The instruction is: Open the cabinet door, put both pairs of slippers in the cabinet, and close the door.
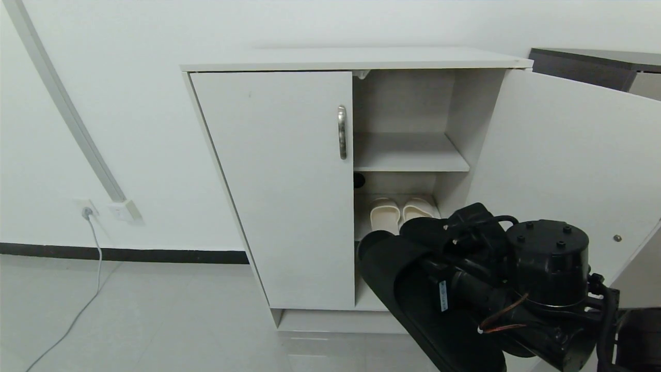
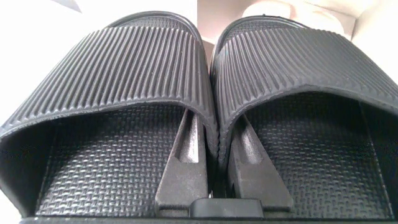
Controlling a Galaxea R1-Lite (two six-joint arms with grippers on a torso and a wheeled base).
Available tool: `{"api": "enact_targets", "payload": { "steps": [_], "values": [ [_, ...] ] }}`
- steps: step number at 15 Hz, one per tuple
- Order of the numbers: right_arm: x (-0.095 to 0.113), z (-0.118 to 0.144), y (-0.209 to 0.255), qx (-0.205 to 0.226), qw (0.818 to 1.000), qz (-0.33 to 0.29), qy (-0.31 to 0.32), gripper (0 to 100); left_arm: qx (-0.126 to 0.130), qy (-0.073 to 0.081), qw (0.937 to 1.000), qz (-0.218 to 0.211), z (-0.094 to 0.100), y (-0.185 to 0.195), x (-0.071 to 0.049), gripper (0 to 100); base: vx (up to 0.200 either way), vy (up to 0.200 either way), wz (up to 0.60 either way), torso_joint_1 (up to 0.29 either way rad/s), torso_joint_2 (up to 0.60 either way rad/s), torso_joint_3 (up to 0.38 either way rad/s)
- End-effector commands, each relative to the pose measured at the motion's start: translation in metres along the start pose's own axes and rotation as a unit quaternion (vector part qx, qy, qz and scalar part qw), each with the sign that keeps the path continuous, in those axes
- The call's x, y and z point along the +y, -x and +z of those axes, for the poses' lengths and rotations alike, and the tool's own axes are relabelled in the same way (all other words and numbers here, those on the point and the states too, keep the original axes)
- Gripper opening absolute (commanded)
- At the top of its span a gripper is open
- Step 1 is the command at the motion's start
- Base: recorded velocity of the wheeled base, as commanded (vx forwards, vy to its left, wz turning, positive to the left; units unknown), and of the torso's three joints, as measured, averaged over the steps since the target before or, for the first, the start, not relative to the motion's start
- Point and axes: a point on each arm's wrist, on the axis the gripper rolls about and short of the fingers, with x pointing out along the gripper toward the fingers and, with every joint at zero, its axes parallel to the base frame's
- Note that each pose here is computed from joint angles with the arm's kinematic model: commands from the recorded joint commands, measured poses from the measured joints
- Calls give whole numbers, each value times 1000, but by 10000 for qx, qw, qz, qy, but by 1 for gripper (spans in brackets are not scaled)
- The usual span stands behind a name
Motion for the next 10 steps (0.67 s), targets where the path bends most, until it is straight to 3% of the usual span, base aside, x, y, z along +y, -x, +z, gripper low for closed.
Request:
{"api": "enact_targets", "payload": {
  "steps": [1, 7, 10],
  "values": [
    [1, -3, -2, 12, 10000, 3, 5, 0, 6, 1, 10000, 3, 0, 0, 0, 0, 0, 0, 0, 0, 0, 0],
    [5, -9, -15, -93, 9999, -44, 70, 0, 6, 1, 10000, 3, 0, 0, 0, 0, 0, 0, 0, 0, 0, 0],
    [18, -3, -37, -239, 9968, -766, -1, 0, 6, 1, 10000, 3, 0, 0, 0, 0, 0, 0, 0, 0, 0, 0]
  ]
}}
